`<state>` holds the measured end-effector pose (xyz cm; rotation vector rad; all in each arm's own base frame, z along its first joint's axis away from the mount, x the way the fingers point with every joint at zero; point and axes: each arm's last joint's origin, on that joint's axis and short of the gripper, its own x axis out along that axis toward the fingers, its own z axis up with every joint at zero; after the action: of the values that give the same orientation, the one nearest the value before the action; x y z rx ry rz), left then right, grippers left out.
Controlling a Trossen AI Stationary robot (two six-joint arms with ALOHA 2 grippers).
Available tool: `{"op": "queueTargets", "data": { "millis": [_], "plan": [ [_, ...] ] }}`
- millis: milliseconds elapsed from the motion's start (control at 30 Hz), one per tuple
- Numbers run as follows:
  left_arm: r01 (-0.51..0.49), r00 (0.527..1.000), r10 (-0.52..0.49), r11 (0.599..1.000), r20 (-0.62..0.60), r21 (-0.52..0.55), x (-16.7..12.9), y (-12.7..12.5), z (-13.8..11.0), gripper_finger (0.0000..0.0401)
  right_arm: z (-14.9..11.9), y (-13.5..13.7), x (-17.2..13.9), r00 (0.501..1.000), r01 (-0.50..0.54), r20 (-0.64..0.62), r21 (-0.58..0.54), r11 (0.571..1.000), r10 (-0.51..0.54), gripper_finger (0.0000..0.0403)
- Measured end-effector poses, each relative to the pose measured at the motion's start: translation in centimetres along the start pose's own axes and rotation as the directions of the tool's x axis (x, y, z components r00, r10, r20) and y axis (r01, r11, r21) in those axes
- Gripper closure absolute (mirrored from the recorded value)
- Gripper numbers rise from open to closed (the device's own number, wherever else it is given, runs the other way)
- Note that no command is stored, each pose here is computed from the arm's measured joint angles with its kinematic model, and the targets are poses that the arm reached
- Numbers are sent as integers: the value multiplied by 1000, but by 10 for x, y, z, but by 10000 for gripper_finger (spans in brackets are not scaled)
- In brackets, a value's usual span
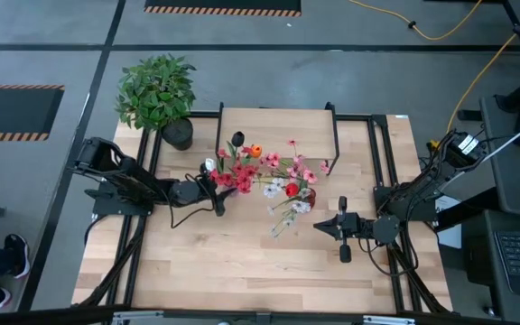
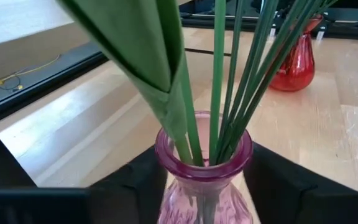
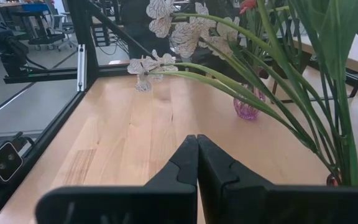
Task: Pick and place flowers into a vace then onto a shelf
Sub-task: Put the purple vase on the shelf
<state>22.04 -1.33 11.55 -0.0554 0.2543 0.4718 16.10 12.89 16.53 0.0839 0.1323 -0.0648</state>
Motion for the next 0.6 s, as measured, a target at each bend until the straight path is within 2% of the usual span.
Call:
{"op": "queueTargets", "data": {
  "millis": [167, 300, 600],
  "plan": [
    [14, 1000, -14, 1000, -2, 8, -2, -3, -1, 284, 0, 0, 0, 1000, 0, 0, 0, 1000, 0, 402],
    [29, 1000, -29, 999, -2, 36, -4, -6, -1, 288, 0, 0, 0, 1000, 0, -1, -1, 1000, 0, 402],
    [39, 999, -40, 999, 25, 28, -10, -11, 4, 288, 0, 0, 0, 1000, 0, -1, -1, 1000, 0, 402]
  ]
}}
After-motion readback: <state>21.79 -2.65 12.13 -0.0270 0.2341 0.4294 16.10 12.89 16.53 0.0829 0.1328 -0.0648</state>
